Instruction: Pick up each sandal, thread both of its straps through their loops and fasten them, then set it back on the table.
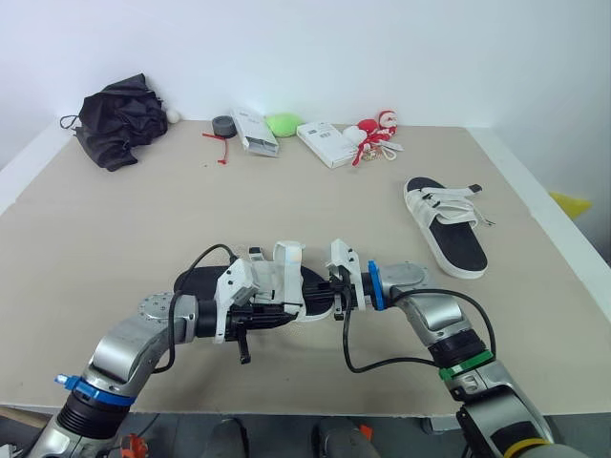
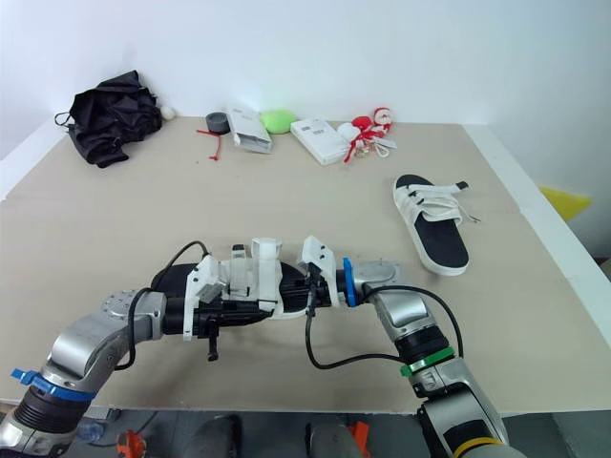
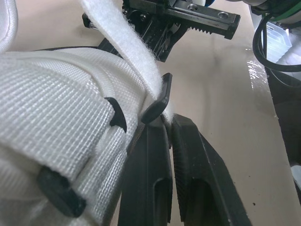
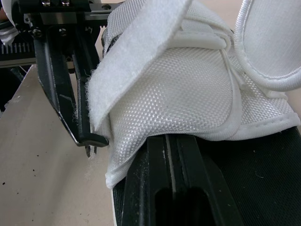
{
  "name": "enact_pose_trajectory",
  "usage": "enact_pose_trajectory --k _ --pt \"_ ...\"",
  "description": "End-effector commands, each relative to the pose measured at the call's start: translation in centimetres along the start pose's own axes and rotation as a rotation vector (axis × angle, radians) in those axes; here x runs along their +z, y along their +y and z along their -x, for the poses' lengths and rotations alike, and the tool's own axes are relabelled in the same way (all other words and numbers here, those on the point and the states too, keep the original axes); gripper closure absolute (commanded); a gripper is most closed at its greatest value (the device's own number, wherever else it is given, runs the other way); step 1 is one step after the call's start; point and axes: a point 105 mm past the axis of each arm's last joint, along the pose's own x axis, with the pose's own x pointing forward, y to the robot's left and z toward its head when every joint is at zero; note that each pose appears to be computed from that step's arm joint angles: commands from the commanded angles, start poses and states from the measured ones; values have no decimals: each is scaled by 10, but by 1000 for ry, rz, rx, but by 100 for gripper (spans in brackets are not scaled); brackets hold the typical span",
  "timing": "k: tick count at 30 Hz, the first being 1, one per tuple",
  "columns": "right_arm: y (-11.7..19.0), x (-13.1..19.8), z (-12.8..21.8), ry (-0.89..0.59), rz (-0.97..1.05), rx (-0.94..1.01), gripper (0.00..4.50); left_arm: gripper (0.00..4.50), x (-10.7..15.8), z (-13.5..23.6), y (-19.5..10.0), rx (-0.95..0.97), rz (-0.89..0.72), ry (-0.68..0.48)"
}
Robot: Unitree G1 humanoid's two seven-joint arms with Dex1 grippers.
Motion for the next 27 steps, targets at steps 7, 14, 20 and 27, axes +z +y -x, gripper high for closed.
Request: enact_pose_trajectory --k 7,14,20,27 --pt "5 -48 -2 137 -133 -13 450 447 -4 26 -47 -278 167 170" --pt "5 -47 -2 136 -132 -11 450 447 20 43 -74 -480 237 228" --pt "4 -47 -2 136 -133 -16 450 447 40 36 -79 -541 270 163" --pt "3 -47 -3 135 -133 -19 450 447 88 16 6 -212 437 -187"
